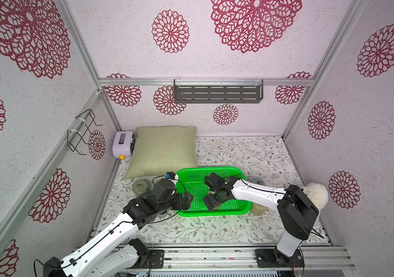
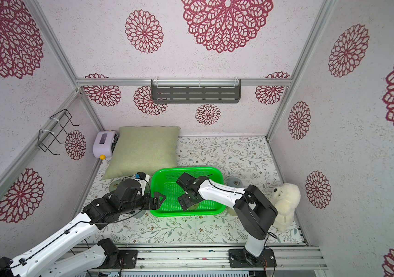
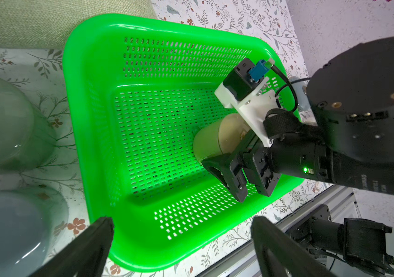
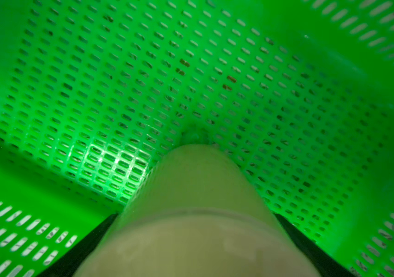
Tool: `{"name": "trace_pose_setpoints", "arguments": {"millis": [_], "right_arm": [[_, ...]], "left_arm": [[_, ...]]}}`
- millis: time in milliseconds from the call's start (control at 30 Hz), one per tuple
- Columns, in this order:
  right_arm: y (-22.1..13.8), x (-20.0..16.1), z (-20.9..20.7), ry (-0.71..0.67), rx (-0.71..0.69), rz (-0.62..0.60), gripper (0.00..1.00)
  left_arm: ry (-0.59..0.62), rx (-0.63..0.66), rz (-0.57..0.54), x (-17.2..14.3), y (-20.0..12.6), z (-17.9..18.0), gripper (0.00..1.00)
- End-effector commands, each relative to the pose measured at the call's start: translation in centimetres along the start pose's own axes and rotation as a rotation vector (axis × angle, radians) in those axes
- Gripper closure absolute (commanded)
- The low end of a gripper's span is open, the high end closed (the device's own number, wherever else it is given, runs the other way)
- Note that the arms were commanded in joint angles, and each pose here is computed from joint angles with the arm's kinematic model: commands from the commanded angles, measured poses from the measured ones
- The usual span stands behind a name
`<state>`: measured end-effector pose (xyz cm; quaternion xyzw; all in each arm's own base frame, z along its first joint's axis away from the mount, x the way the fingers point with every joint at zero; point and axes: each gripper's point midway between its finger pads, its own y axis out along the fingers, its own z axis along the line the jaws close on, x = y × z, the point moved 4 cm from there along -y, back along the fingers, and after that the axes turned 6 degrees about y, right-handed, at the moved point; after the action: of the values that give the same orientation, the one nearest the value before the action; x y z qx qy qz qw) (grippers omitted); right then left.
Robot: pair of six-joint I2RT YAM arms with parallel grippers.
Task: Take the tea canister out of the basket
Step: Pick up the tea canister from the basket.
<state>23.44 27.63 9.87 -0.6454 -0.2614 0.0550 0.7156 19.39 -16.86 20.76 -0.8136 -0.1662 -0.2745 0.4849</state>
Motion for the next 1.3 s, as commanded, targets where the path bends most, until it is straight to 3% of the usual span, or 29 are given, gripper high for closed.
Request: {"name": "trace_pose_setpoints", "arguments": {"millis": [0,533,800,1267], "right_arm": [[-1.0,0.4,-0.2,-0.029,-0.036,-0.018,0.01],[0.4,0.3,0.2,-0.052,-0.04,0.003,0.05],[0.0,0.6,0.5,-0.043,-0.015,-0.005,0.24],[-3.9,2.3,-0.5,0.013,0.001,-0.09,0.23]], "left_arm": [[0.018,-0.01,-0.019,0.1,0.0,-0.3,0.03],[0.019,-0.007,-0.017,0.0,0.0,-0.3,0.03],[0.02,-0.001,-0.021,0.0,-0.1,-0.3,0.03],[0.019,-0.005,-0.031,0.0,-0.3,-0.3,0.03]]}}
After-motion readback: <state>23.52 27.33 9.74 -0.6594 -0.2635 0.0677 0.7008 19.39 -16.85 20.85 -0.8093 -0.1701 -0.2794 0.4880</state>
